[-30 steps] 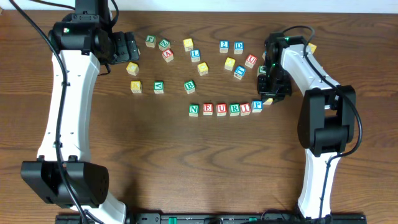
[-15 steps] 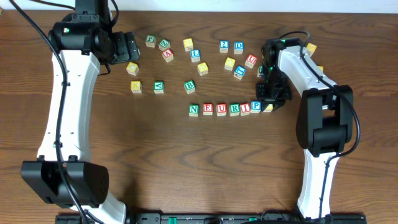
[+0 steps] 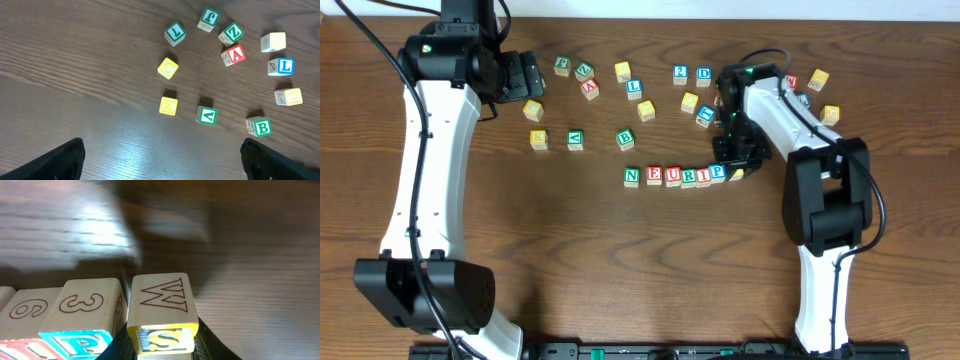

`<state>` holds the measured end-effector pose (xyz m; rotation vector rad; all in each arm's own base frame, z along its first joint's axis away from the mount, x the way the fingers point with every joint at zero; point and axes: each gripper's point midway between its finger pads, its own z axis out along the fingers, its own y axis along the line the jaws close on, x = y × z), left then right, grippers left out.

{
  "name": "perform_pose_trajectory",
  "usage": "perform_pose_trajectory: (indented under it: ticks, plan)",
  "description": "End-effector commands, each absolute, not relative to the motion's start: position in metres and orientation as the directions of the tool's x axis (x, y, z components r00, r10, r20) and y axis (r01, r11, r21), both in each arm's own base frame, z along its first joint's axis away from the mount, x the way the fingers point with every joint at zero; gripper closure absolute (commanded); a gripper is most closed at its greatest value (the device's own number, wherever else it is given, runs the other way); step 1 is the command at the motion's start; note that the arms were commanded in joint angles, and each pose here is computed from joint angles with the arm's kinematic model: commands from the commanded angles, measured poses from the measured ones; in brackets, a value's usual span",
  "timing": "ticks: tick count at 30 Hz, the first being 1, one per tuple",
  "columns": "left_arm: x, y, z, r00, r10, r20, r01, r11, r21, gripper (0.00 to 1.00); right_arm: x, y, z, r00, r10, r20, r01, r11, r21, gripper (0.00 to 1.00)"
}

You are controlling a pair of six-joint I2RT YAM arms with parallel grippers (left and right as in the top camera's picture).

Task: Spell out NEURIPS
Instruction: 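Lower the S block right of the P block and open the gripper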

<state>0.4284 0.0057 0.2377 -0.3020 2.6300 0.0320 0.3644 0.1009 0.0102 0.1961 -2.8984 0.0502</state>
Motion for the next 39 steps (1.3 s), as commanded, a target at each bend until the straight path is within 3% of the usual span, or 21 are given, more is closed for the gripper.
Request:
perform_pose_trajectory:
  ticks: [1, 16, 25, 39]
  plan:
    - [0.429, 0.007, 0.230, -0.860, -0.225, -0.458, -0.236, 0.971, -0.036, 0.02, 0.356, 0.118, 0.002, -0.954, -0.161, 0.252, -0.164, 0.986, 0.010, 0.74]
    - [0.429, 0.007, 0.230, -0.860, -0.225, -0.458, -0.236, 0.971, -0.036, 0.02, 0.349, 0.155, 0.002, -0.966, -0.005, 0.257, 0.008, 0.999, 0.051, 0.71]
    - [0.429, 0.007, 0.230, -0.860, -0.225, -0.458, -0.236, 0.971, -0.035, 0.02, 0.349, 0.157, 0.003, -0.967, -0.015, 0.256, 0.000, 0.998, 0.056, 0.45]
    - [0.429, 0.007, 0.230, -0.860, -0.225, -0.458, -0.236, 0.971, -0.036, 0.02, 0.360, 0.160, 0.042, -0.969, -0.080, 0.233, -0.065, 0.995, 0.074, 0.46]
